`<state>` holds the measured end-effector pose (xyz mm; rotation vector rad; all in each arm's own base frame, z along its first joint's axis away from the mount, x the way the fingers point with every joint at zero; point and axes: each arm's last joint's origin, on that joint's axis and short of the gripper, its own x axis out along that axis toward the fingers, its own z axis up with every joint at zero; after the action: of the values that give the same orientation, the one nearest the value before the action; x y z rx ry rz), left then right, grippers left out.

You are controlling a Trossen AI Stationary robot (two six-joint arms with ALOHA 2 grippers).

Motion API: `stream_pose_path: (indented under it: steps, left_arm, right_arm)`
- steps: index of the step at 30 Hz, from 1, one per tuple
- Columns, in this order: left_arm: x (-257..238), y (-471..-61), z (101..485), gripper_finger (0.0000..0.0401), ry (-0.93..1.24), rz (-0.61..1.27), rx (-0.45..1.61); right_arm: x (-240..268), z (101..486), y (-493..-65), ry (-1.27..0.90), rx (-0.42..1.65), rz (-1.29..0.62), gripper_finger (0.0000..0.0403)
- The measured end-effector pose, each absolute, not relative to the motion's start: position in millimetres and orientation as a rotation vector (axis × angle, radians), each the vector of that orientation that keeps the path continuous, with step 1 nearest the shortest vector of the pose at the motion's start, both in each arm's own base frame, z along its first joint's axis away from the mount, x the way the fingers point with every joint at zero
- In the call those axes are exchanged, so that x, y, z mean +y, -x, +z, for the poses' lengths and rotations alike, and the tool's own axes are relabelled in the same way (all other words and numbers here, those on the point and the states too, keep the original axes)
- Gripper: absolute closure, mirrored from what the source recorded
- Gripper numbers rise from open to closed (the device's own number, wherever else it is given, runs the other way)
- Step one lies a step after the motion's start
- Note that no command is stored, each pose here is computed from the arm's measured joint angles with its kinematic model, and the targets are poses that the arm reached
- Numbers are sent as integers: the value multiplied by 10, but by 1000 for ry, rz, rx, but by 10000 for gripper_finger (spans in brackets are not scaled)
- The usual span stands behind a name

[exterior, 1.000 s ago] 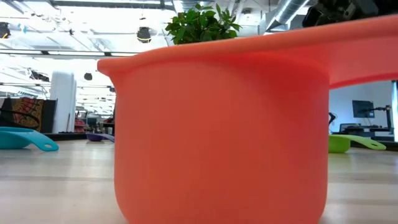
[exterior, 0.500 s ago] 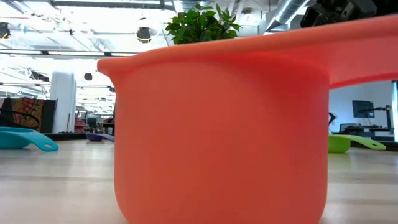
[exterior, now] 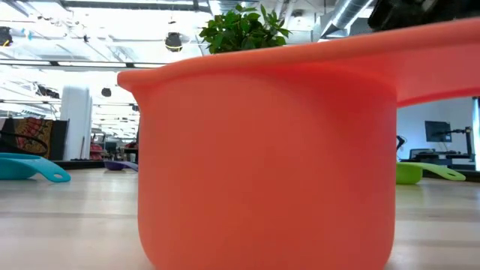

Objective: Nest measuring cups in basket
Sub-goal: Stack the red measuring cup on the top of the orange measuring cup

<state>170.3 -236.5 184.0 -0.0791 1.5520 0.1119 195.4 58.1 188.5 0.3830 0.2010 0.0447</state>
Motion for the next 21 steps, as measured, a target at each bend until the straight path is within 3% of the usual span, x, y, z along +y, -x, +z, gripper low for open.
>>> stream_pose_path:
  steps: [9,17,21]
  left_arm:
    - [-2026,-2392,2357,399,-25,67,1394]
    - [-1604,-3016,2860,400,20,46,1144]
    - [-1534,-3276,2942,401,-66,-32,1080]
  right_arm:
    - [850,2023,-1759,-425,166,187,320]
    - [954,2006,-1551,-441,214,74,371]
    - [993,1994,-1485,-451,230,57,394]
